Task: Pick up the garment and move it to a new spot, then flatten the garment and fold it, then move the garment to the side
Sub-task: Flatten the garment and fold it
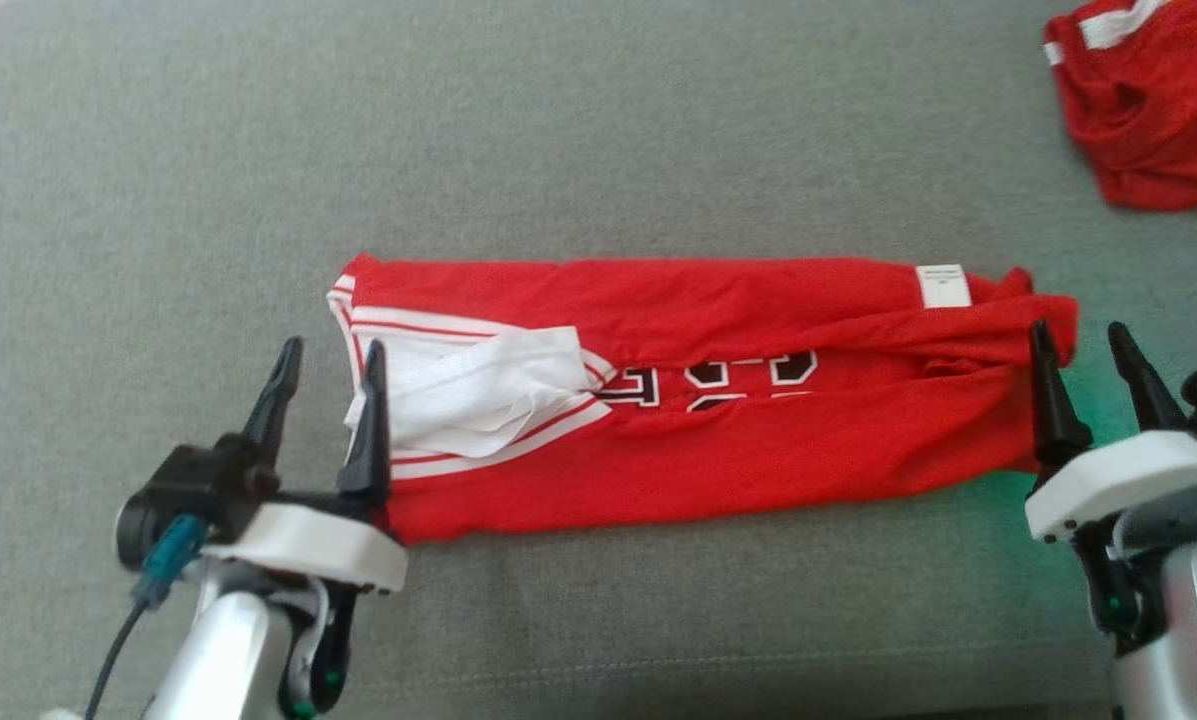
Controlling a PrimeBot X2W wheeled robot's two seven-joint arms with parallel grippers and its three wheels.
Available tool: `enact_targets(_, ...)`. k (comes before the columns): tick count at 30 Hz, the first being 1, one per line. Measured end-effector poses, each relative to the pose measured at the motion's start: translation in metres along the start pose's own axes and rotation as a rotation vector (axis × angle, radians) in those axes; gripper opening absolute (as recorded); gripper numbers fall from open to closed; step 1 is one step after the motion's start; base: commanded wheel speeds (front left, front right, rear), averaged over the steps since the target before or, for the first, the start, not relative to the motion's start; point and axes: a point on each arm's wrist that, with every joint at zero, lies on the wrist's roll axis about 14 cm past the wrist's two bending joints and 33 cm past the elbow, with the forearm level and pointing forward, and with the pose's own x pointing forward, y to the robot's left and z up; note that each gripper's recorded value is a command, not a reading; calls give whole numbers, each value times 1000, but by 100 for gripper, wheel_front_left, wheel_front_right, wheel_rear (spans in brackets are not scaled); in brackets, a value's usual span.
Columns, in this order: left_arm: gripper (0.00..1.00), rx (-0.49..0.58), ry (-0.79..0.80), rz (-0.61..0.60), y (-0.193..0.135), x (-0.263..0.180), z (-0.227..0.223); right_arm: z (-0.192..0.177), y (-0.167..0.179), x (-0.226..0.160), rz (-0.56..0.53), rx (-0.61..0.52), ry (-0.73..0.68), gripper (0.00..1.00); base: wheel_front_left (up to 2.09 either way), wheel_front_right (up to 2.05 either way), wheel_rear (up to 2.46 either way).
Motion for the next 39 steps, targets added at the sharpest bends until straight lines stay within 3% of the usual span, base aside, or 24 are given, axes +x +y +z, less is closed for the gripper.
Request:
enact_targets(9, 100, -27, 31, 4, 0, 8, -13, -58, 1, 18, -1, 18, 279, 100, 0, 0, 0)
enact_targets(14, 100, -25, 30, -6, -2, 11, -14, -63, 8, 19, 20, 82, 333, 96, 0, 0, 0)
enact_targets(15, 100, -24, 27, -6, -2, 12, -12, -64, 10, 19, 27, 86, 348, 48, 0, 0, 0)
enact_targets(16, 100, -25, 22, -7, -3, 13, -11, -64, 13, 18, 36, 102, 353, 30, 0, 0, 0)
enact_targets(17, 100, -26, 19, -9, -3, 14, -10, -64, 17, 18, 48, 118, 354, 0, 0, 0, 0)
enact_targets(27, 100, -27, 11, -29, -10, 16, -8, -60, 20, 5, 54, 138, 315, 0, 0, 0, 0)
enact_targets(39, 100, -28, -10, -25, -10, 17, -1, -26, -40, -2, -84, 91, 171, 0, 0, 0, 0)
